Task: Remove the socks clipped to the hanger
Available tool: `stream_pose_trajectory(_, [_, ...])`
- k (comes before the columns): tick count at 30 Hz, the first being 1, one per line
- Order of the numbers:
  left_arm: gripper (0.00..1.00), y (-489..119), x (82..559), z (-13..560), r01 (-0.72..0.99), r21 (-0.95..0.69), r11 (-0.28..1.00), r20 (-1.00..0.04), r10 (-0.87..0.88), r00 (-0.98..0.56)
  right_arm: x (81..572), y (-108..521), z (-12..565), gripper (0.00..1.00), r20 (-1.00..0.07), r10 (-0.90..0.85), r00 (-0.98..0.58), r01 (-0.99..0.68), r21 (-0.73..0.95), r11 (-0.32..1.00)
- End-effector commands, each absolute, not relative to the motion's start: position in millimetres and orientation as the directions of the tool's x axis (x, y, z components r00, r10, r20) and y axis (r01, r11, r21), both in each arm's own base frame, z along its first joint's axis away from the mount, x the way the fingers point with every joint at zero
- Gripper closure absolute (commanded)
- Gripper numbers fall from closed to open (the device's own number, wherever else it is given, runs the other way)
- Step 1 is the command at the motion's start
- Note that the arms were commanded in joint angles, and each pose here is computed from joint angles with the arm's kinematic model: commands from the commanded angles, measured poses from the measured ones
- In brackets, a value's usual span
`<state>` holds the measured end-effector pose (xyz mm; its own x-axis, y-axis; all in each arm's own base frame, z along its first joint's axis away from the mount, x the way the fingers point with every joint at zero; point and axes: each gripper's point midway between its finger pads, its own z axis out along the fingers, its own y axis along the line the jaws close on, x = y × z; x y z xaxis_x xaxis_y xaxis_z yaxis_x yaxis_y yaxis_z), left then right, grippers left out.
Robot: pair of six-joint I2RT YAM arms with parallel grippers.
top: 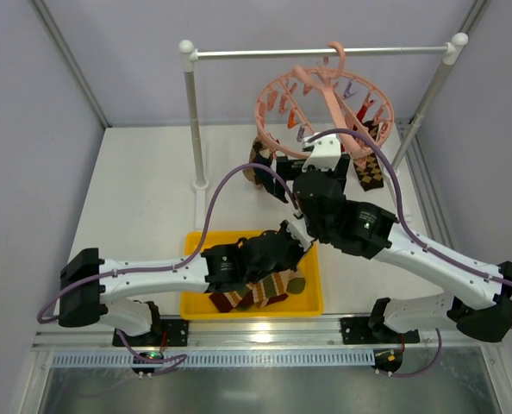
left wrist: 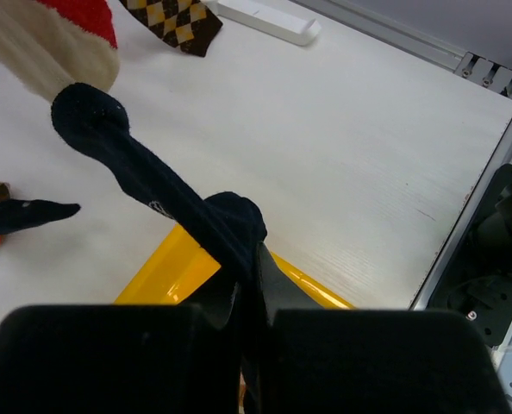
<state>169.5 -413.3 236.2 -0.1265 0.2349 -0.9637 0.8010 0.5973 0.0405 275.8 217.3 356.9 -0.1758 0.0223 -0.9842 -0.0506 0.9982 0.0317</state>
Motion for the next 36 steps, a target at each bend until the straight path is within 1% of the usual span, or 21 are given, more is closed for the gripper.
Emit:
stream_pose_trajectory(1, [1.00,-424.1,178.8,282.7,0.789,-0.026,0.614,-0.990,0.096,-0.107,267.3,221.3,338.9,0.00,-0.978,-0.058,-0.202,-0.068,-0.045,0.997])
stream_pose_trajectory(14, [1.00,-420.3,173.3,285.4,0.801,-0.041,0.598,-0.990,0.086,-0.115,289.6,229.8,324.5,0.00,-0.970,-0.084,-0.230,-0.041,-0.077,0.996])
stream_pose_trajectory(23, [1.00,-413.6,170.0,291.8,0.805,-0.055,0.591,-0.991,0.064,-0.115,299.5,211.1,306.0,0.00,-0.956,-0.094,-0.278,0.043,-0.110,0.993])
stream_pose_trajectory(31, [1.00,-411.3,169.1,292.6,0.805,-0.057,0.590,-0.991,0.061,-0.115,307.8,206.9,294.7,0.01,-0.952,-0.073,-0.298,0.044,-0.090,0.995])
stream_pose_trajectory(33, [1.00,-410.9,168.7,291.7,0.806,-0.056,0.589,-0.991,0.063,-0.115,311.3,206.0,292.6,0.04,-0.951,-0.068,-0.301,0.042,-0.084,0.996])
stream_pose_trajectory(35, [1.00,-410.4,168.6,293.0,0.806,-0.057,0.589,-0.992,0.060,-0.114,314.9,204.3,289.5,0.09,-0.949,-0.072,-0.307,0.050,-0.091,0.995])
stream_pose_trajectory(36, [1.00,-410.1,168.3,295.0,0.807,-0.058,0.587,-0.992,0.057,-0.112,315.9,204.0,288.9,0.18,-0.948,-0.073,-0.308,0.051,-0.094,0.994])
